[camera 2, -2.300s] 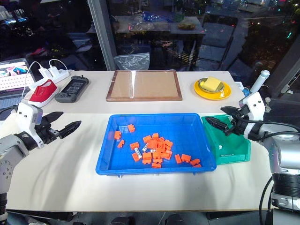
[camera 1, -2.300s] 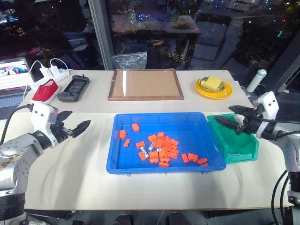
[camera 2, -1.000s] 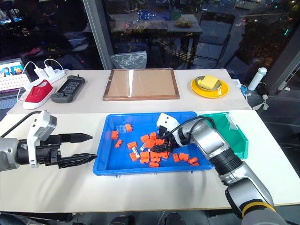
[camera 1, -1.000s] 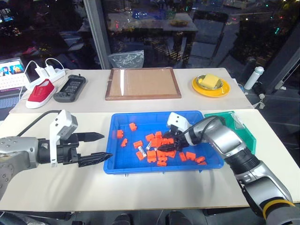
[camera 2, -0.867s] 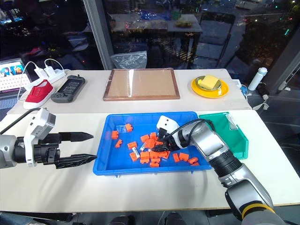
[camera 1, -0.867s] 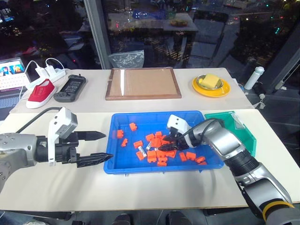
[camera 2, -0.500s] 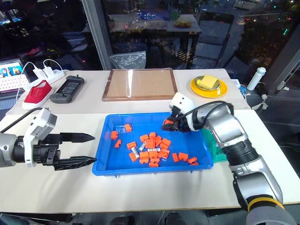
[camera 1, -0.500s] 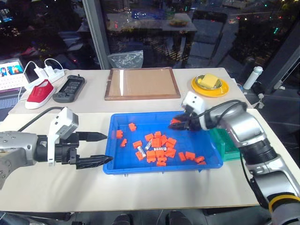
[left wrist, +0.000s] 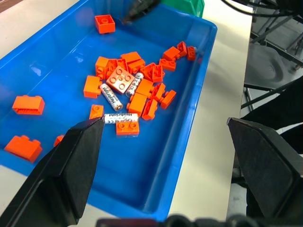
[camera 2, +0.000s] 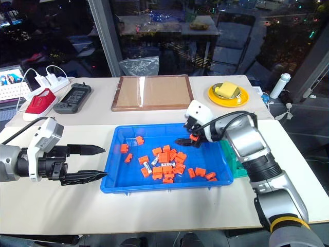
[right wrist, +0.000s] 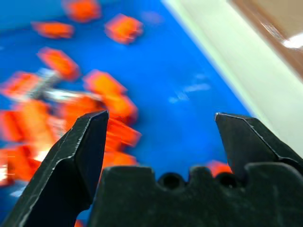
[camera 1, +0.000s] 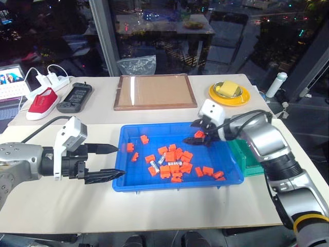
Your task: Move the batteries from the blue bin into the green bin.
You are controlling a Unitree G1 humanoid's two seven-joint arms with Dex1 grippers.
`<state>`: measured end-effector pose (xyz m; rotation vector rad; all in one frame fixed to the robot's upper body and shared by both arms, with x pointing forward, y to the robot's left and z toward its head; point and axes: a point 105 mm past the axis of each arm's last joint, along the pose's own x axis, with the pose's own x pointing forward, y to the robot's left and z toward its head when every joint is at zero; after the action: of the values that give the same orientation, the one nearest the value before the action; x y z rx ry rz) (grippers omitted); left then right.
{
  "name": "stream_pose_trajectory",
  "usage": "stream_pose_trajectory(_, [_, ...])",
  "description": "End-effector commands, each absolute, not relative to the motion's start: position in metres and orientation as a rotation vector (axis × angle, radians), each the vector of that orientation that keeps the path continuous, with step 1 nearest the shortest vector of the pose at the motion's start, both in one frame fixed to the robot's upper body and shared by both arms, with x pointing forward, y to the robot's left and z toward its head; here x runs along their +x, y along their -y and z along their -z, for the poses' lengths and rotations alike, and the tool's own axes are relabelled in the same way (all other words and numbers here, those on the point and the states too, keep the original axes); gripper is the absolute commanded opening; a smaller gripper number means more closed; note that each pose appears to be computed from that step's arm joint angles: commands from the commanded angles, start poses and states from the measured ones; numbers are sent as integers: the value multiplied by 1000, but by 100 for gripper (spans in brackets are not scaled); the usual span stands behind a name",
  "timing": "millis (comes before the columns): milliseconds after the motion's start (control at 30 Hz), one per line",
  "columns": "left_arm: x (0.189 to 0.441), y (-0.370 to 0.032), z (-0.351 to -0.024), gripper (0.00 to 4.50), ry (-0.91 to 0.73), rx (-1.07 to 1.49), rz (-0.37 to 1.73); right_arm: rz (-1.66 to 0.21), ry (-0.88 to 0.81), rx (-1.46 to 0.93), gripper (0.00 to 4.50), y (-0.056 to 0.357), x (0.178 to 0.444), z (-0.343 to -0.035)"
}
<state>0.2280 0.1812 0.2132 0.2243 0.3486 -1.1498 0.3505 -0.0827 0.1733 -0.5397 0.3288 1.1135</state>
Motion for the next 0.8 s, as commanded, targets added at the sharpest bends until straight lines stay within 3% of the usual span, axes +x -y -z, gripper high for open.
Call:
stream_pose_trajectory(33, [228,-180,-219,450,-324,284,1148,-1175,-331,-545,424,65,339,-165])
stream_pose_trajectory(433, [227,-179,-219,450,-324,316,1152,-1201,-388,-580,424,42,340,-131])
stream_pose_trajectory(467, [227,-179,-219,450,-324,317,1152,-1197,-391,-582,374,42,341,-130])
stream_pose_trajectory(533, [228,-179,-219,450,-322,318,1151,-1193,-389,-589,326,42,343,-129])
stream_pose_trajectory(700, [228,-179,-219,450,-321,319,1151,-1179,-350,-580,153,45,346,-143])
stream_pose_trajectory(800, [228,-178,-219,450,-321,319,1154,-1181,-319,-557,146,54,346,-164])
